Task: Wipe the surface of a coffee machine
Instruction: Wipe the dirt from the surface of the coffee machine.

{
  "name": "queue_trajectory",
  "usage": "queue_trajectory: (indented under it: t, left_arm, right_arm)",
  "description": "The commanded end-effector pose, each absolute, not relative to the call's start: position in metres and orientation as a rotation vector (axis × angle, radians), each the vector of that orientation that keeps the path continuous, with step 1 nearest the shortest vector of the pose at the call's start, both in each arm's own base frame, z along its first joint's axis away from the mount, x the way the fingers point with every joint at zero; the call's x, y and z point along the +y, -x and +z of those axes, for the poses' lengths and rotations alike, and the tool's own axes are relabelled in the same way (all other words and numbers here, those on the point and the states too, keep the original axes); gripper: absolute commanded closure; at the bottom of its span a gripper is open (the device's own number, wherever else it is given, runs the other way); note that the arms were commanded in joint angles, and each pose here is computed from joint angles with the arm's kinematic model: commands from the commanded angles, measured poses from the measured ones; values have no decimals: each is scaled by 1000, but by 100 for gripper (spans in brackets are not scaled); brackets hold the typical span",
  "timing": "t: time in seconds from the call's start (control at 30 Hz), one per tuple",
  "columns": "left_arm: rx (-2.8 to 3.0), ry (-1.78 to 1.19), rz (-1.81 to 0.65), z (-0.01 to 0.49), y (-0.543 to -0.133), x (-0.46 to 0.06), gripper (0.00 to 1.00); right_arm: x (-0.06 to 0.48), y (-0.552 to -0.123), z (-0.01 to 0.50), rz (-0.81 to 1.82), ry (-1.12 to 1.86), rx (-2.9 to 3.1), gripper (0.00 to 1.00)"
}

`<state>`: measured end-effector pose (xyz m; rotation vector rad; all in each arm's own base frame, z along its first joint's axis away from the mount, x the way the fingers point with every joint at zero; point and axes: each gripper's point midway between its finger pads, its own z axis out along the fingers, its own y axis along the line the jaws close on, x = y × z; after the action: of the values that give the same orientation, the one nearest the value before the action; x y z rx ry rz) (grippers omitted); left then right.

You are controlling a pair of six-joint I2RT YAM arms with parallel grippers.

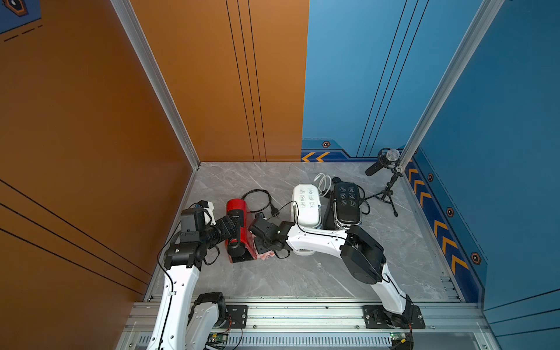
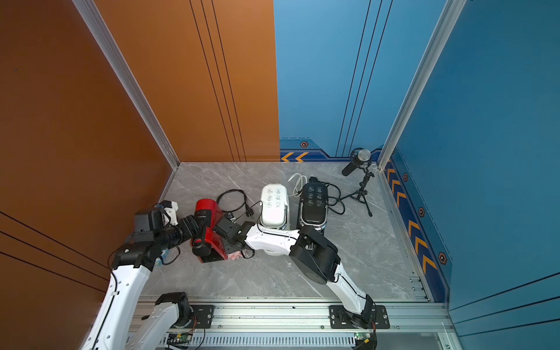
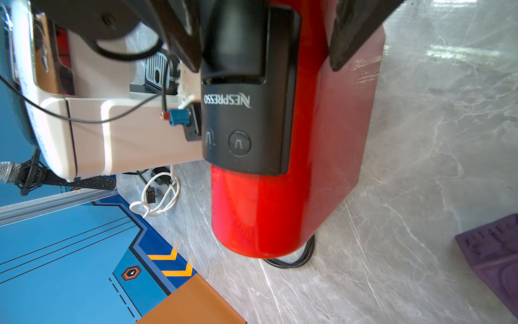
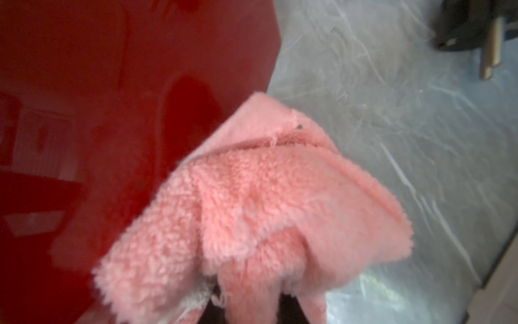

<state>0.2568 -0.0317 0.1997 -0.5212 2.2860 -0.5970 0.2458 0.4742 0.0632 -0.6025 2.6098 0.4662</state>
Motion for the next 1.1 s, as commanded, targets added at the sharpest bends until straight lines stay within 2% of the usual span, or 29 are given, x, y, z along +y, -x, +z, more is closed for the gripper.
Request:
queue_trajectory:
  t: [0.0, 0.2, 0.37, 0.57, 0.7, 0.83, 1.07]
  left_arm:
    - [2393, 581, -586, 173, -240, -32, 28]
    - [2388, 590, -603, 173, -238, -34, 28]
    - [2393, 610, -614, 171, -237, -35, 28]
    - [2407, 636, -650, 164, -234, -39, 28]
    - [2418, 681, -701, 159, -231, -44, 28]
    - [2420, 727, -714, 153, -228, -44, 27]
    - [2402, 870, -704, 137, -224, -39, 25]
  right_arm:
    - [485, -229, 119, 636, 594, 2530, 100]
    - [489, -241, 169, 772, 557, 2456, 100]
    - [502, -293, 186, 784, 487, 2393, 100]
    - [521, -341, 143, 766, 432, 2453, 100]
    - [526, -338, 126, 756, 446, 2493, 100]
    - [525, -315, 117, 734, 487, 2523, 100]
    - [513, -300, 151, 727, 500, 2477, 100]
